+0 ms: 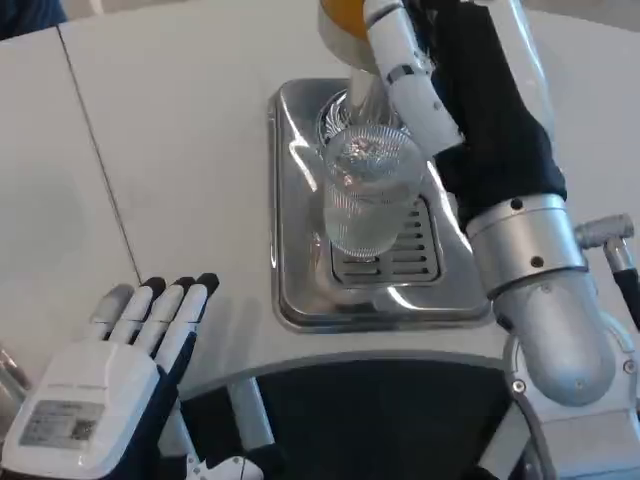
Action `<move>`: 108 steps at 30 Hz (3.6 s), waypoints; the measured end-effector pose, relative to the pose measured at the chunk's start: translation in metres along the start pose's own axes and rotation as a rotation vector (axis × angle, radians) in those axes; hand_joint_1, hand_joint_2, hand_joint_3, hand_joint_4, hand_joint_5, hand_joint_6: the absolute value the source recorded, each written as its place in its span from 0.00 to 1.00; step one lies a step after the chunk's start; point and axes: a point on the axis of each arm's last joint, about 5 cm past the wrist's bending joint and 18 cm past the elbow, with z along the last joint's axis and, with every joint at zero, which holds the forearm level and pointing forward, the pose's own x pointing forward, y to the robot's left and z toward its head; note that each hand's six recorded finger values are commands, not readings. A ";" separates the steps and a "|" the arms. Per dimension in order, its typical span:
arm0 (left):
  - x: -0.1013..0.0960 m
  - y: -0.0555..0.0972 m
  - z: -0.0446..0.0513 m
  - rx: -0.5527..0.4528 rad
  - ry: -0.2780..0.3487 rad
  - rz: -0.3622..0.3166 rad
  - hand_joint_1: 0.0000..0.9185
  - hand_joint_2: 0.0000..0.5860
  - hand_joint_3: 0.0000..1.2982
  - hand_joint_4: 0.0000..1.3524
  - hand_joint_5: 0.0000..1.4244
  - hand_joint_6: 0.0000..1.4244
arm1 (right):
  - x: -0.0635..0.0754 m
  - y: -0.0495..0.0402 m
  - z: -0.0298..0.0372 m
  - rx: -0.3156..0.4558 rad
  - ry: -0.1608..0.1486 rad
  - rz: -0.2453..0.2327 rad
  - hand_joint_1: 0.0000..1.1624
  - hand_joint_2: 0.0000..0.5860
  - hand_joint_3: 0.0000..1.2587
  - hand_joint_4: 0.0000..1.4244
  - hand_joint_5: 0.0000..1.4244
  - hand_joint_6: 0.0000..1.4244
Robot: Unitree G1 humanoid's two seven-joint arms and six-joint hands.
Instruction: Grasp the cup under the faucet to collect the drink, then remove the cup.
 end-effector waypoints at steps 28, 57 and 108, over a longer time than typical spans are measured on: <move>0.004 0.001 -0.0024 -0.021 -0.002 0.018 0.00 0.12 0.00 0.00 0.00 0.00 | -0.004 0.0062 0.0318 -0.424 0.070 0.172 0.00 0.98 0.00 0.00 0.00 0.00; 0.055 -0.001 0.0102 -0.098 0.024 0.139 0.14 0.11 0.00 0.00 0.00 0.00 | 0.001 -0.0005 0.0447 -0.536 0.112 0.228 0.00 1.00 0.00 0.00 0.00 0.00; 0.088 -0.011 0.0231 -0.183 -0.001 0.114 0.09 0.08 0.00 0.00 0.00 0.00 | -0.041 -0.0089 0.0177 -0.440 -0.011 -0.152 0.00 1.00 0.00 0.00 0.00 0.00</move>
